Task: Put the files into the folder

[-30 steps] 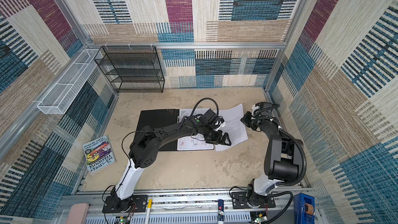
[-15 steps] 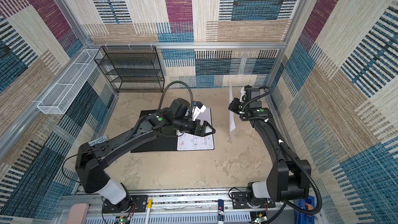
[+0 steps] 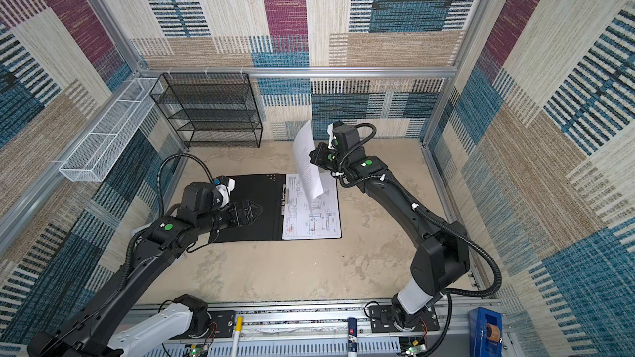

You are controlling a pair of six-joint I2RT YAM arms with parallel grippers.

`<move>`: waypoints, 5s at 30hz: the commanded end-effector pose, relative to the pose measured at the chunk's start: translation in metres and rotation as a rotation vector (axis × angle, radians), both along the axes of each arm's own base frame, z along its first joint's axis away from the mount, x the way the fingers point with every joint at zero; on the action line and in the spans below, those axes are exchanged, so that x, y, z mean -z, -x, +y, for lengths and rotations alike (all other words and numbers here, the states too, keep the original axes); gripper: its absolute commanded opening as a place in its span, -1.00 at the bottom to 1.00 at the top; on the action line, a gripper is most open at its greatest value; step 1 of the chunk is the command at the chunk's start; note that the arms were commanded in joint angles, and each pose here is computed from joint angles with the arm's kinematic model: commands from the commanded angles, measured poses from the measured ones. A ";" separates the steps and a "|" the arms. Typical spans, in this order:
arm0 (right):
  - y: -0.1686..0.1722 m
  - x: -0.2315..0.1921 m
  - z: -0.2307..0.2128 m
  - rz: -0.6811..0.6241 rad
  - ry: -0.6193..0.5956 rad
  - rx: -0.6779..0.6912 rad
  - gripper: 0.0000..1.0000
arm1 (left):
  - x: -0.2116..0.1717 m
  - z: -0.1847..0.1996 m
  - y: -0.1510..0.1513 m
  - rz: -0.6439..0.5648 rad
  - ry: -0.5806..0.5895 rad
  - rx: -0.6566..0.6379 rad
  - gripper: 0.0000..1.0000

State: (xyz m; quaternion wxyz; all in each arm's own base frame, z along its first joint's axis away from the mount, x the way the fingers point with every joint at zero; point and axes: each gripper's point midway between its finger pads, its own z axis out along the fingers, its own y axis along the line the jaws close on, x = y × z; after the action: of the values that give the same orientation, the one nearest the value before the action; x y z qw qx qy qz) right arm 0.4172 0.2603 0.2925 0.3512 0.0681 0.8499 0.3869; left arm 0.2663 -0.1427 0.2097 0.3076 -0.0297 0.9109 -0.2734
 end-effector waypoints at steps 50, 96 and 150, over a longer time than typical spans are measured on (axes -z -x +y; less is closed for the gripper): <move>0.005 0.208 -0.043 0.292 0.042 0.259 -0.44 | 0.088 -0.018 -0.018 0.349 0.054 0.017 0.56; -0.085 0.147 0.064 -0.113 0.191 -0.482 0.77 | 0.135 -0.084 -0.045 0.510 0.045 0.019 -0.44; 0.023 0.171 0.120 -0.030 0.011 -0.813 0.46 | 0.208 -0.006 -0.058 0.706 0.040 -0.185 -0.52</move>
State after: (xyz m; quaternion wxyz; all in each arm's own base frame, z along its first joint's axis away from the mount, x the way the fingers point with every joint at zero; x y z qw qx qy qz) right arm 0.4109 0.3743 0.1001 0.1746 -0.2587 0.8278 0.4662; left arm 0.3328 -0.1735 0.0240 -0.0055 -0.1949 0.9295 -0.3131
